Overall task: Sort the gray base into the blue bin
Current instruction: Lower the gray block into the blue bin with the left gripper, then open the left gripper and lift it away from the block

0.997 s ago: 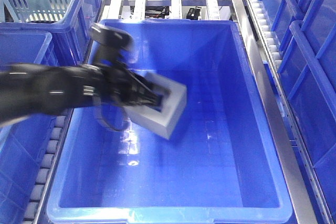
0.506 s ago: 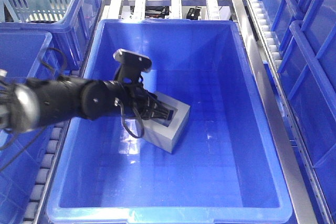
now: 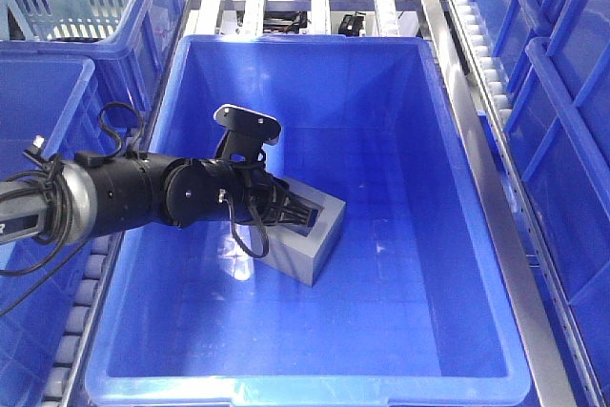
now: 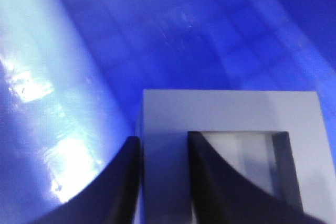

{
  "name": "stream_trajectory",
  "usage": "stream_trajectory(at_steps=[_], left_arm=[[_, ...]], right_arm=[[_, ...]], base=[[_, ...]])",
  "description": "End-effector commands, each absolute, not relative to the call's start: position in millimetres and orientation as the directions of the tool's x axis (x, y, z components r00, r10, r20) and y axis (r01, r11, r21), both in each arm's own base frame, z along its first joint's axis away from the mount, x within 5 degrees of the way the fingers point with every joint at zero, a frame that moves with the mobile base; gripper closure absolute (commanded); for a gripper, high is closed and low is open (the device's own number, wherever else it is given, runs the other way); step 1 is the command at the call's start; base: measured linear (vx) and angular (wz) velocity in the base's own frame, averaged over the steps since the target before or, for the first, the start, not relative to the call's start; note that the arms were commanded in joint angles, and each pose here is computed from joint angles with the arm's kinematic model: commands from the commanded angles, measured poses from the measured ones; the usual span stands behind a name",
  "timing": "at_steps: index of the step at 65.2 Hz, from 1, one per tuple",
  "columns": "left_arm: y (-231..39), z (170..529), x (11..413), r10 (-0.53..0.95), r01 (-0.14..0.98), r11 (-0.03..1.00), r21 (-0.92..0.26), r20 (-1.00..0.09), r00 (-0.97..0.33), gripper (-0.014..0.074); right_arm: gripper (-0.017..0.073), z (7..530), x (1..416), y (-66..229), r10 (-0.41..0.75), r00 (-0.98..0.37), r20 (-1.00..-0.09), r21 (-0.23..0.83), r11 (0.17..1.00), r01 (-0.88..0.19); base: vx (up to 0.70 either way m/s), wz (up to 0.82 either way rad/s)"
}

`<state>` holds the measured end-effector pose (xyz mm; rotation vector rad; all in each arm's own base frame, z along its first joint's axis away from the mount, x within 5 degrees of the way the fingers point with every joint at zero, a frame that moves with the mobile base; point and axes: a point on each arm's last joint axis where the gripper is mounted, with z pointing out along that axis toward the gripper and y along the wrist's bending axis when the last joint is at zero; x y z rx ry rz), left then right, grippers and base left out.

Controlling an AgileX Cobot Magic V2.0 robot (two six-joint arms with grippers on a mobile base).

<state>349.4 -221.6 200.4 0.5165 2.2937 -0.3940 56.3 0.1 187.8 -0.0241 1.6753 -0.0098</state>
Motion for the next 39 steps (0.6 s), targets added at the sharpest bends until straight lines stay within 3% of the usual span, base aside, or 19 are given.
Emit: stream_trajectory(at_steps=[1,9,39], left_arm=[[-223.7,241.3,349.2,0.17,0.475,0.867,-0.147,-0.81,-0.561,0.021],[-221.9,248.7,345.1,0.174,0.481,0.864,-0.15,-0.807,-0.565,0.0155],[-197.5,298.5,307.4,0.161,0.51,0.852,-0.116,-0.869,-0.468,0.0165]], right_arm=[[0.0568,190.3,56.5,0.2,-0.032,-0.033,-0.999,-0.032,0.999,-0.008],[0.0568,190.3,56.5,0.2,-0.032,-0.033,-0.999,-0.032,0.999,-0.008],[0.0568,190.3,56.5,0.2,-0.032,-0.033,-0.999,-0.032,0.999,-0.008]], base=[[0.0,0.0],[0.0,0.0],[0.0,0.0]])
